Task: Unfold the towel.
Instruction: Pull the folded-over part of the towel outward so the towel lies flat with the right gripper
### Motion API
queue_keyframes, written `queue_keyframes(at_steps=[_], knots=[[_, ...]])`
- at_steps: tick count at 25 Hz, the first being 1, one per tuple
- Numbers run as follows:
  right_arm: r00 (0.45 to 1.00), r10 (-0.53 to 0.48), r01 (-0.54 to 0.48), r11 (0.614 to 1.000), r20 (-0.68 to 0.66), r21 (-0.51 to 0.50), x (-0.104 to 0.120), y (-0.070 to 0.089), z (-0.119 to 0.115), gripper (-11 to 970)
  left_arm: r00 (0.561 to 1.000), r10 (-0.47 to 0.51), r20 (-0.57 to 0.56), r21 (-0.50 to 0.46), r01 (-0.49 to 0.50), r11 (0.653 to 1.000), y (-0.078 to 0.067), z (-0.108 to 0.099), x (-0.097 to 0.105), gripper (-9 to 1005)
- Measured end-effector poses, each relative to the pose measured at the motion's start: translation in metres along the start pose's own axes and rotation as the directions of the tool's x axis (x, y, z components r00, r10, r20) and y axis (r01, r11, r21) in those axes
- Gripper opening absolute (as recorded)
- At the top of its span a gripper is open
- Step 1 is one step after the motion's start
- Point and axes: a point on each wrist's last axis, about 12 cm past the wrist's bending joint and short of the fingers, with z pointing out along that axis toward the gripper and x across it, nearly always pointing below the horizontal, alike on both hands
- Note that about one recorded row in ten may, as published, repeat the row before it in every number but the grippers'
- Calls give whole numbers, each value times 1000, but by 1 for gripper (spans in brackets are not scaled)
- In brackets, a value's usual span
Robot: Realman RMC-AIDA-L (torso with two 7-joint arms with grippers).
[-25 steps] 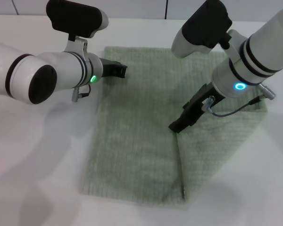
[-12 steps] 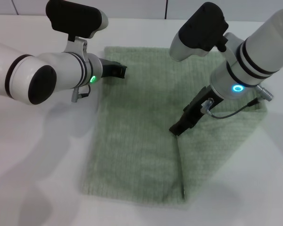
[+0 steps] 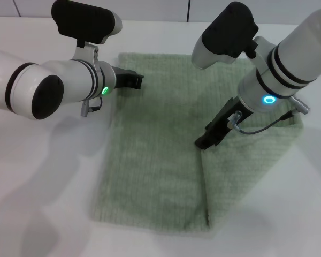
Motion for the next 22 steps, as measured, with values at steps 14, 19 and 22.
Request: queue_keyframes(at_steps=[14, 19, 22], knots=[[1000, -7, 7, 1000, -9, 3, -1, 0, -1, 231, 1000, 2, 1, -2, -2, 1000, 1, 0, 0, 3], [1000, -9, 9, 1000, -11, 5, -1, 0, -1, 186, 1000, 4, 1, -2, -4, 1000, 1, 0, 0, 3], [1000, -13, 13, 1000, -12, 5, -1, 0, -1, 98, 1000, 5, 0, -3, -5, 1000, 1, 0, 0, 4]])
